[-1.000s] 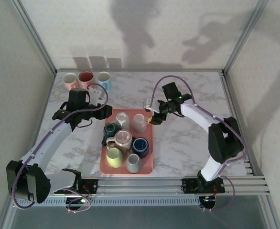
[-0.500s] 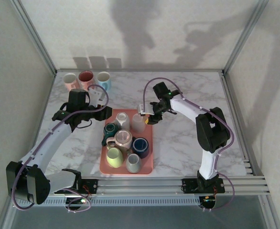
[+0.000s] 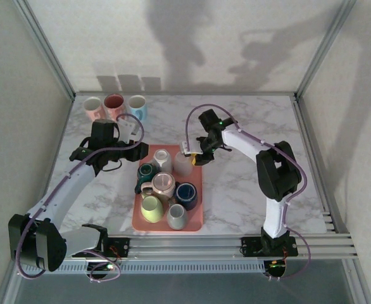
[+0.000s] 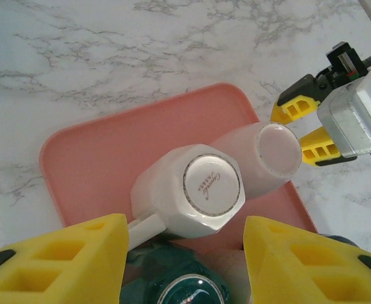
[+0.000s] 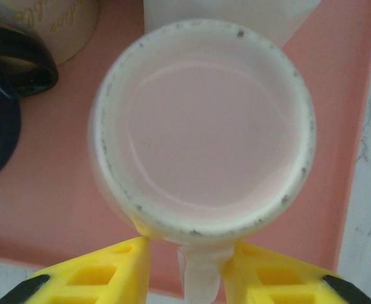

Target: Turn the mug right side up

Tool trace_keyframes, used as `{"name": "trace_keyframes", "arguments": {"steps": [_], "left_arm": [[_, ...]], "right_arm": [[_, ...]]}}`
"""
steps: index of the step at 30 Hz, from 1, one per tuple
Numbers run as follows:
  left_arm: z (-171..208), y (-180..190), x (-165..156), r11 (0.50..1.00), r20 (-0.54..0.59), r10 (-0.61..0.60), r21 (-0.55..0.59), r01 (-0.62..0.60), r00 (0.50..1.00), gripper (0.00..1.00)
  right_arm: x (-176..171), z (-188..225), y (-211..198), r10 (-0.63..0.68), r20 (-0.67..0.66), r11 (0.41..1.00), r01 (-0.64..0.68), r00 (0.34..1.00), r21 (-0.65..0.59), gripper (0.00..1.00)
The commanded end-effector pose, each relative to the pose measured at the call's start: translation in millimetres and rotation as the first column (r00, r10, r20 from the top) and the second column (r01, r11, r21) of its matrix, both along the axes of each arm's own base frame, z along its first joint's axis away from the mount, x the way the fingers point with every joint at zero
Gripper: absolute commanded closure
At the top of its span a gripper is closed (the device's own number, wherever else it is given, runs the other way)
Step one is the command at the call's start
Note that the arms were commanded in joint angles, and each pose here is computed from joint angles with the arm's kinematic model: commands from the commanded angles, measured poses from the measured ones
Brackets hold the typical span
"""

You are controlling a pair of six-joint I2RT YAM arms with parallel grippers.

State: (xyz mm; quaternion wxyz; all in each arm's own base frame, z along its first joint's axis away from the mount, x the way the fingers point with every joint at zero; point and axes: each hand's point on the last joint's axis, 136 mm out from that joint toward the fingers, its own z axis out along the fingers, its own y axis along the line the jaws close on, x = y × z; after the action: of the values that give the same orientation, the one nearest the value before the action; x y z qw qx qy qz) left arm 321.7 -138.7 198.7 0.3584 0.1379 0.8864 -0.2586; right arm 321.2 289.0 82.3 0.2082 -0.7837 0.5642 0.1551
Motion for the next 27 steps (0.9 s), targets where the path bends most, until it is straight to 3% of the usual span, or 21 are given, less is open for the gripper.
{"name": "trace_keyframes", "arguments": {"steps": [1, 12, 22, 27], "left_arm": [[3.9, -1.8, -4.2, 1.000, 0.030, -0.019, 0.005, 0.019, 0.999, 0.49], [2.9, -1.3, -2.0, 1.000, 0.028, -0.014, 0.008, 0.014, 1.000, 0.49], [2.5, -1.9, 0.1, 1.000, 0.017, -0.010, 0.004, 0.009, 1.000, 0.50], [7.9, -2.4, 3.3, 1.000, 0.004, 0.003, -0.006, -0.003, 1.000, 0.50]], "right_arm": [[-5.3, -4.6, 0.1, 0.018, -0.030, 0.999, -0.019, 0.999, -0.051, 0.64], [-5.3, -10.8, 2.2, -0.014, -0.043, 0.997, 0.011, 0.999, -0.079, 0.76], [-2.0, -1.8, 2.1, -0.039, -0.013, 0.997, 0.038, 0.999, -0.072, 0.99], [-4.5, 6.4, 0.9, -0.077, -0.014, 0.996, 0.076, 0.997, -0.053, 1.00]]}}
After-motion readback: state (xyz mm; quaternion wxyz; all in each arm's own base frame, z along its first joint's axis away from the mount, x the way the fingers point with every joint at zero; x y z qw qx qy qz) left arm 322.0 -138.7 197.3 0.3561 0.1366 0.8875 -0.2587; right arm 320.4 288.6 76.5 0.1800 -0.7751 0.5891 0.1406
